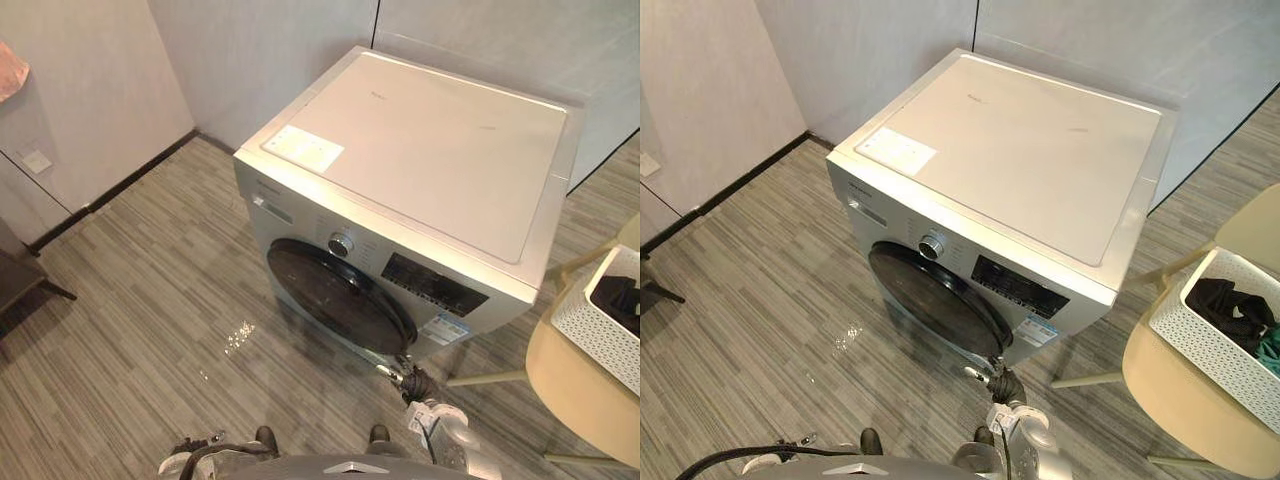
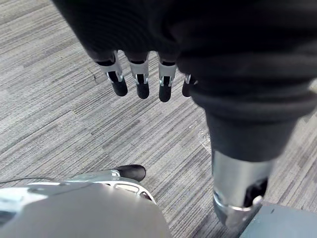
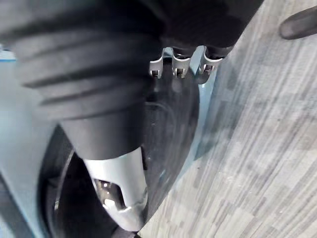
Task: Pick up the laundry basket with both hands and put the clothes into the washing machine.
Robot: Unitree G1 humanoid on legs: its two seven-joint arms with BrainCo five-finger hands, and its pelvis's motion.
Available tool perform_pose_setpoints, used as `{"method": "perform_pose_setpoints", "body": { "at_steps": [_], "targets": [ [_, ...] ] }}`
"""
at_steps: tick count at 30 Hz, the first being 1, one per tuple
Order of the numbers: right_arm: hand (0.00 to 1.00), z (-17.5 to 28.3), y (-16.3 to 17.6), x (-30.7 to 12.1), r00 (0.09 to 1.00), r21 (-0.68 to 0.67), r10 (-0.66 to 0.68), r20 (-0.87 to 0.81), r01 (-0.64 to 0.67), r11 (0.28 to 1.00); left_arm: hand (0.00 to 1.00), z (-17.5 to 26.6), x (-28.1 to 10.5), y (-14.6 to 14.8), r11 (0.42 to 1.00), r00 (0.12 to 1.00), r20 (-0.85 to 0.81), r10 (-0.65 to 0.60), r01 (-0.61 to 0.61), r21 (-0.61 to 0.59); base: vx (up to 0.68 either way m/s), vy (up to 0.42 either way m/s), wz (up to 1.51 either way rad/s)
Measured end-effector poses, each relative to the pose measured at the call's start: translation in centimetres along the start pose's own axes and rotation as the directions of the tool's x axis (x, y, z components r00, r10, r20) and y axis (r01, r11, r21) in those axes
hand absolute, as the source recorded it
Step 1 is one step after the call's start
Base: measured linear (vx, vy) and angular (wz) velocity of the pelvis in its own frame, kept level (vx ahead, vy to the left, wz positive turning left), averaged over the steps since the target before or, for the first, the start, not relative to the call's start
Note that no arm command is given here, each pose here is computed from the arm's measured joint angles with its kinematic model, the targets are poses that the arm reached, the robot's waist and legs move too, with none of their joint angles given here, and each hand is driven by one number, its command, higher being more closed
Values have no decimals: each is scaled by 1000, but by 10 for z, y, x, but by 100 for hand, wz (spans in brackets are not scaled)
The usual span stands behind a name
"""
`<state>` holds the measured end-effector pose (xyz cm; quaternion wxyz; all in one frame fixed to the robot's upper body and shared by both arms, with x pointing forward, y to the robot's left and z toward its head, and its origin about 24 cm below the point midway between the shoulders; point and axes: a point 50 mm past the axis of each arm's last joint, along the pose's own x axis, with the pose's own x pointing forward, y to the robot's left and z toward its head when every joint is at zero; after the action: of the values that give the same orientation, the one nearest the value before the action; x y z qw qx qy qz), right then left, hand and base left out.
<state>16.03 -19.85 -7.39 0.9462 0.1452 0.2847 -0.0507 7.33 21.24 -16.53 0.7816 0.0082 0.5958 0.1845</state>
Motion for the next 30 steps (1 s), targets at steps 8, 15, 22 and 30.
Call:
{"method": "perform_pose_setpoints", "body": {
  "at_steps": [8, 15, 22, 30],
  "targets": [
    [0, 64, 8, -11, 959, -145, 49, 277, -9, 989, 0, -2, 0, 3, 997, 1000, 1, 4, -4, 72, -31, -26, -11],
    [0, 66, 8, -12, 959, -247, 43, 280, 29, 969, 0, -4, 0, 4, 997, 1000, -5, 7, -6, 80, -5, -3, -1],
    [0, 95, 12, 61, 985, -444, 2, 171, 76, 893, 0, 18, -1, -8, 985, 997, 79, -23, 9, 174, -82, -12, 19],
    [0, 162, -15, 97, 956, -317, -254, 150, 290, 903, 0, 50, -9, -34, 986, 975, 202, -89, 58, 155, -190, 41, 28]
  ]
}}
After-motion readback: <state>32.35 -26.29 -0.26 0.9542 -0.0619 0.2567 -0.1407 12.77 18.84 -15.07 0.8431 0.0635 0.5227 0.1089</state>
